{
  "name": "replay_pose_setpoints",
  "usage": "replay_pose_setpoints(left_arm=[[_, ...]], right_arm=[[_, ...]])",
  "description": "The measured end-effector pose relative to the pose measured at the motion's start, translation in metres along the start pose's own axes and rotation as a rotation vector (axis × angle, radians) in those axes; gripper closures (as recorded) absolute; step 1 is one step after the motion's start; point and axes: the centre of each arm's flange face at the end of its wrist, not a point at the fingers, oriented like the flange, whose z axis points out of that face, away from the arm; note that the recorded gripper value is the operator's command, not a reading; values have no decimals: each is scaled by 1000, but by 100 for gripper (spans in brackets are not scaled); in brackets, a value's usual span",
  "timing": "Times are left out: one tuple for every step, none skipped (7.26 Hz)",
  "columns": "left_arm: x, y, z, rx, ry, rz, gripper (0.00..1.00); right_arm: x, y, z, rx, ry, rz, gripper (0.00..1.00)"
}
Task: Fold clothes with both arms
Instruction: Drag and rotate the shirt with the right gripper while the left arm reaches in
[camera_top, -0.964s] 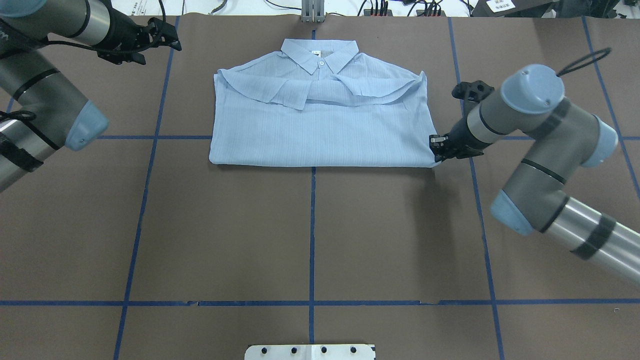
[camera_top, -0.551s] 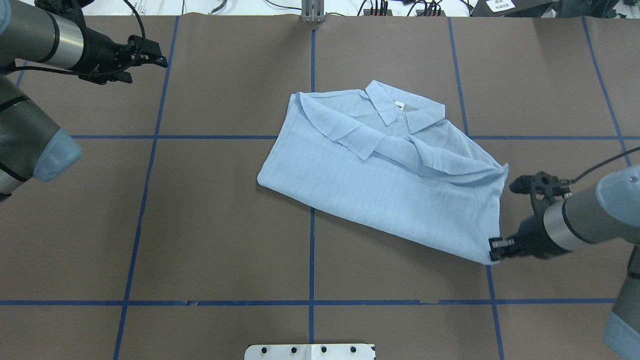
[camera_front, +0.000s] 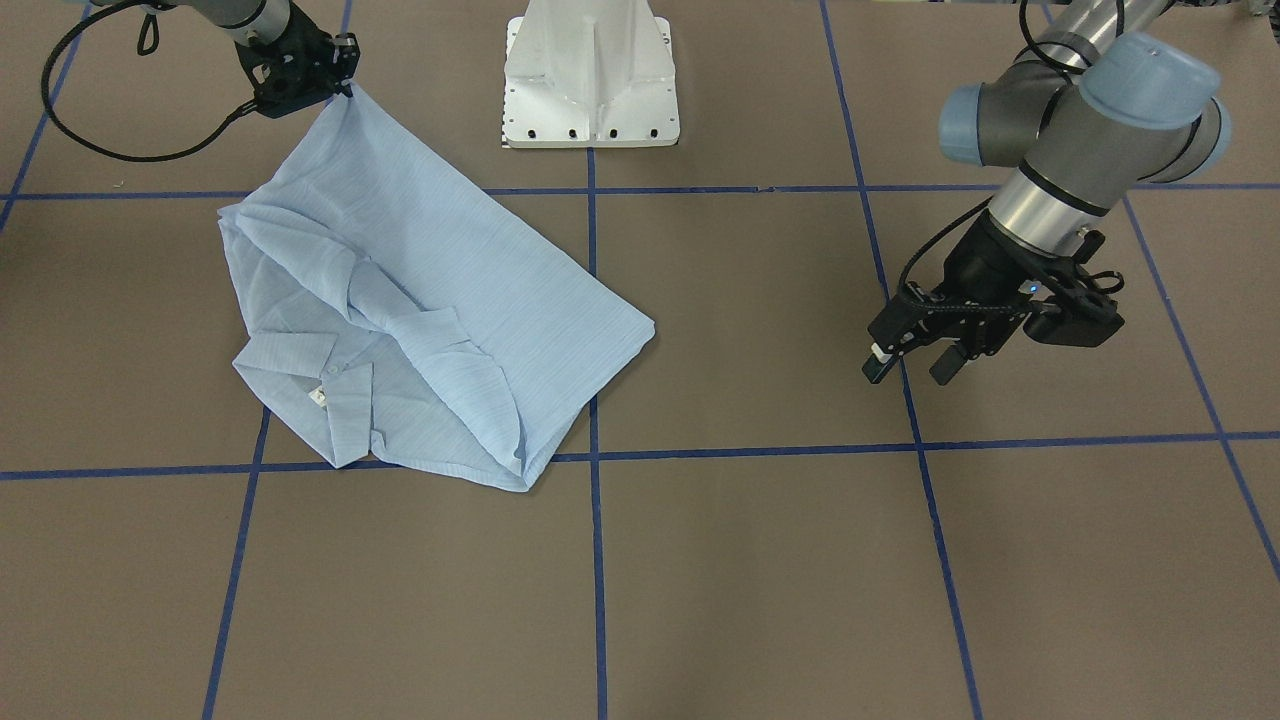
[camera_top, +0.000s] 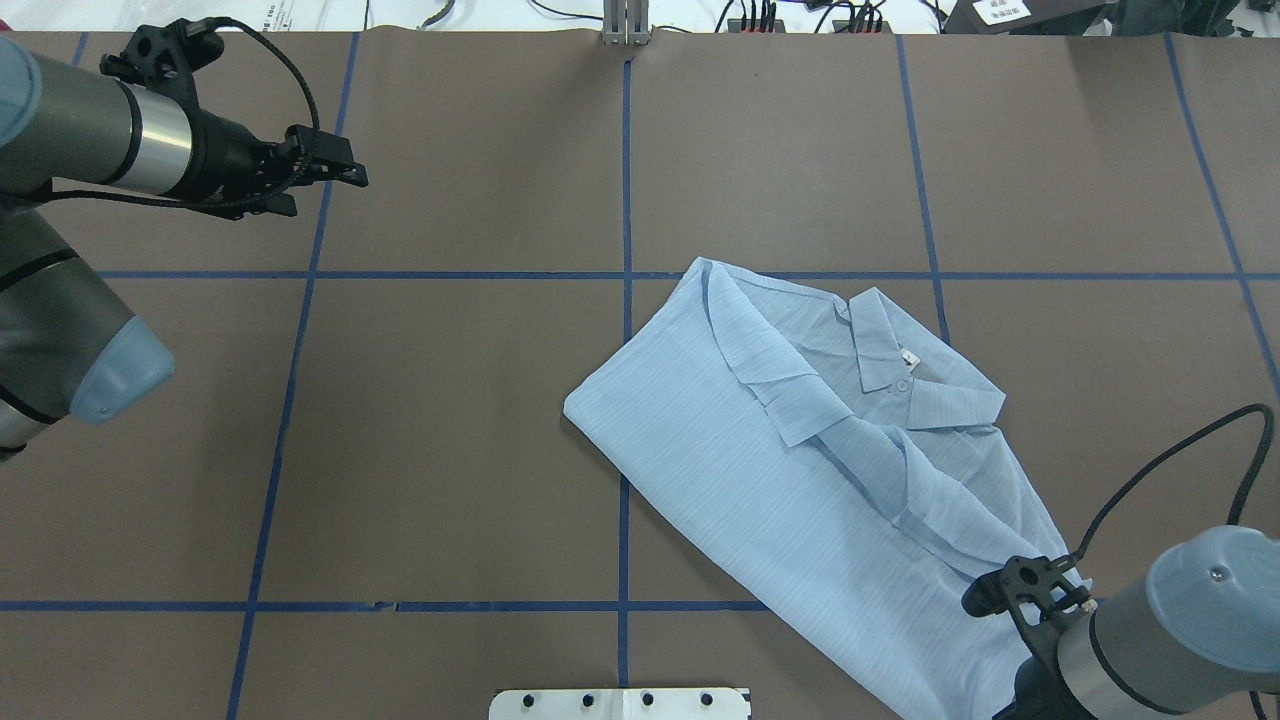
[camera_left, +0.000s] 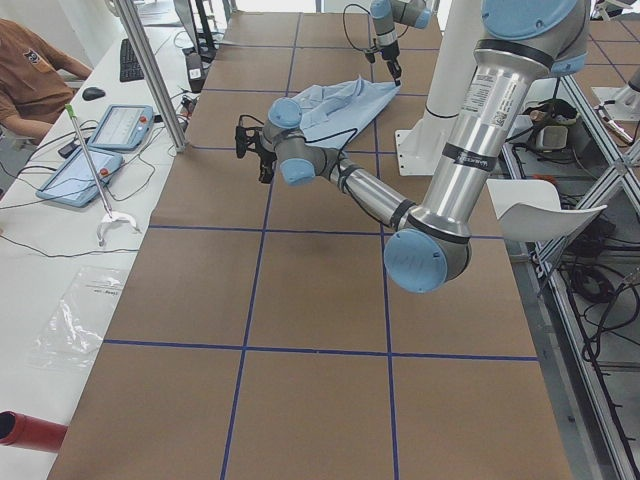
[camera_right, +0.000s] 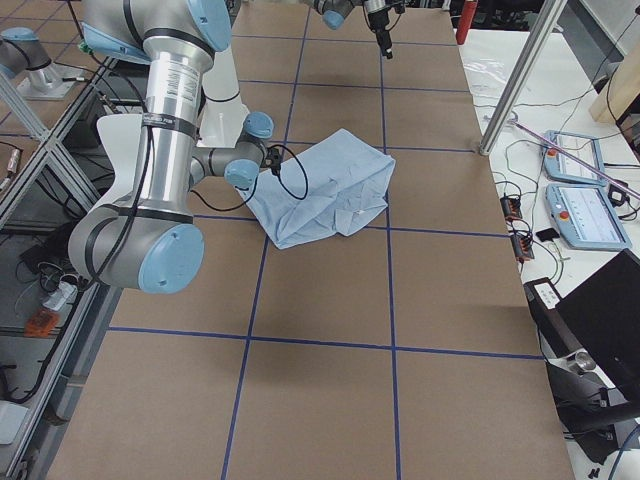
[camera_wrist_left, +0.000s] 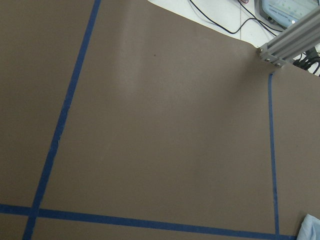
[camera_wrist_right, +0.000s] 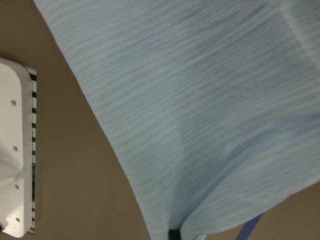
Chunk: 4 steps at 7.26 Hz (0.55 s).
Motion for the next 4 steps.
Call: replay_pose_setpoints(left_arm=[[5,9,4,-16,6,8,0],[13,25,13,-44,15,21,0],[31,52,25,-88,32,17,0],[57,90,45,-131,46,-20,0]], right_arm=[[-4,3,2,-2,-1,-9,0],[-5,-6,-6,37,-7,-1,0],[-5,-27,-26,112,-27,21,0],[-1,-51,-55,202,-48,53,0]])
